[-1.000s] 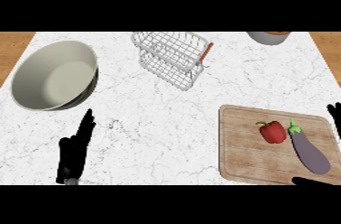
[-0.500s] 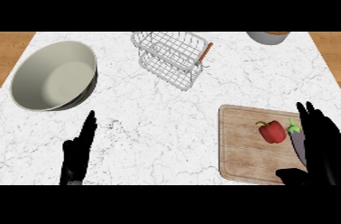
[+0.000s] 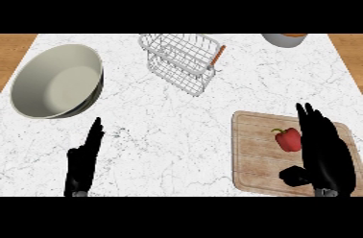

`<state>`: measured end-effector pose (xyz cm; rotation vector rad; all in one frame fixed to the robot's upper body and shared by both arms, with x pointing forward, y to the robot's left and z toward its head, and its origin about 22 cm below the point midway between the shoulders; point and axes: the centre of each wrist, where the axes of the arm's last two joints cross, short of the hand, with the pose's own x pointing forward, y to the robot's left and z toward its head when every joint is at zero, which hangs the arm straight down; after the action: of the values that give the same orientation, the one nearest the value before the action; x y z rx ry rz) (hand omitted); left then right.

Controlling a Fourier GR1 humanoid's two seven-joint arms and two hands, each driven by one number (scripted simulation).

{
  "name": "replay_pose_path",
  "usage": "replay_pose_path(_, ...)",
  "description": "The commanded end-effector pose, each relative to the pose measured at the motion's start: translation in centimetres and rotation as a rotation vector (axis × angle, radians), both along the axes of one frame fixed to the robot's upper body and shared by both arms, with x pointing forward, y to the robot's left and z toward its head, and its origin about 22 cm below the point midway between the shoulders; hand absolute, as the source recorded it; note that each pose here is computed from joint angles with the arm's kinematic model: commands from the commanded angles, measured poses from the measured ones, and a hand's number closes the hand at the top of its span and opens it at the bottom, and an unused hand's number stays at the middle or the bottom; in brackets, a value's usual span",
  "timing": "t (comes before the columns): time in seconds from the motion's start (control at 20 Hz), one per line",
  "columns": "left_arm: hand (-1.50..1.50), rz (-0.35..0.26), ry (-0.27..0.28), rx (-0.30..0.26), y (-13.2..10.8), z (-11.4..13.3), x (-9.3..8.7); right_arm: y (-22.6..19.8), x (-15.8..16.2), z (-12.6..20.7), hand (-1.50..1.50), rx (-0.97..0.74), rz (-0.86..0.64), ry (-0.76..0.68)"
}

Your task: Pick the bell pepper from the cutting board and place it in the tiered basket

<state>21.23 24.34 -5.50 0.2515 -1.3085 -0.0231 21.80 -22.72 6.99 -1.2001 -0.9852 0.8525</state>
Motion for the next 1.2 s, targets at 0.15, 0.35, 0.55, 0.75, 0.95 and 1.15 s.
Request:
replay_pose_path(0.15, 0.0, -0.006, 0.017, -0.006, 0.6, 1.0, 0.2, 0.3, 0.9, -1.6, -1.5, -0.056, -0.068, 0.154)
replay_pose_path(0.35, 0.0, -0.004, 0.02, -0.01, -0.7, 1.2, -0.7, 1.3, 1.9, -2.4, -1.5, -0.056, -0.072, 0.164)
replay_pose_path(0.55, 0.0, -0.009, 0.019, 0.012, 1.3, 0.8, -0.3, 0.9, 2.9, -1.1, -1.5, -0.032, -0.077, 0.165)
replay_pose_path(0.75, 0.0, -0.001, 0.007, 0.004, -0.4, 1.2, -0.5, -0.7, 3.8, -1.1, -1.5, -0.044, -0.083, 0.193)
replay_pose_path(0.95, 0.0, 0.001, 0.008, 0.005, -0.5, 0.0, 1.4, -0.1, 3.8, -1.7, -1.5, -0.032, -0.089, 0.231)
replay_pose_path(1.15, 0.0, -0.017, -0.005, -0.003, -0.6, 0.1, 0.7, -2.4, 3.9, -4.2, -1.5, -0.01, -0.106, 0.27)
